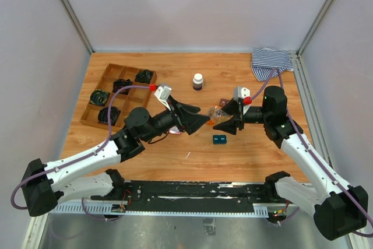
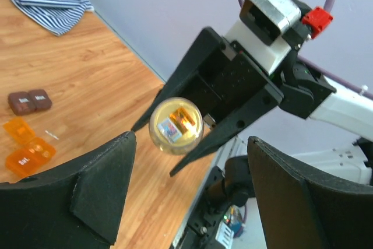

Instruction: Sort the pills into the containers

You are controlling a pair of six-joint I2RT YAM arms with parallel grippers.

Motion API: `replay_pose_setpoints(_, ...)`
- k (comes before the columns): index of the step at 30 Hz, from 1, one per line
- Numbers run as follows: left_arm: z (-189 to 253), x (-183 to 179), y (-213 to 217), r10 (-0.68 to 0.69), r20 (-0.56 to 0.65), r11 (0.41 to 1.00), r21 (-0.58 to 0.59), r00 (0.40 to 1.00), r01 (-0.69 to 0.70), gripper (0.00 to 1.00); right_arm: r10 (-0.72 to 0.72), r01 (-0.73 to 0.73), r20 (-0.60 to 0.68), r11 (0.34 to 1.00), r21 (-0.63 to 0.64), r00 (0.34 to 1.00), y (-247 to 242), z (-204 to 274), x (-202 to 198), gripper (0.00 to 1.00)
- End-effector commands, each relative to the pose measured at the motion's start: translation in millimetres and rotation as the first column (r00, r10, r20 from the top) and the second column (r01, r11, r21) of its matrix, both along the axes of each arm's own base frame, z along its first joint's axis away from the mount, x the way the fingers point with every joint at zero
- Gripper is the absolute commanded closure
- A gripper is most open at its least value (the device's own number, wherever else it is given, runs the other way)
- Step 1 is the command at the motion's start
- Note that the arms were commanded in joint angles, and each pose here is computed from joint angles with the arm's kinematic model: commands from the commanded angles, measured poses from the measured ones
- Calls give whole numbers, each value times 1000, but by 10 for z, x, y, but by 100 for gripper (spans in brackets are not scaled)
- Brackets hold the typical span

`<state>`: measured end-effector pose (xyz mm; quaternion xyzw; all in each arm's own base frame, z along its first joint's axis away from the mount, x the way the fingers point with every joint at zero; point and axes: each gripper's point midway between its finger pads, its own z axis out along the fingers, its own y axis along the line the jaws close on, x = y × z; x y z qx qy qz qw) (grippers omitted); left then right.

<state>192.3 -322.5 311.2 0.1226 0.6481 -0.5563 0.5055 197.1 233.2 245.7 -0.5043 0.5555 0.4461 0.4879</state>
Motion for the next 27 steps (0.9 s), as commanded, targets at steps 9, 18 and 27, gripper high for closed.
replay_pose_setpoints(9,61,303,-229,187,9,976,111,982,-187,23,11,-12,54,1000,20,999,2,137,17,99)
replay_pose_setpoints(18,59,250,-377,156,2,976,150,988,-154,36,10,-11,58,1000,21,998,-3,147,15,99)
replay_pose_setpoints(27,3,179,-451,110,-14,977,185,994,-105,52,11,-12,59,1000,22,998,-3,153,10,99)
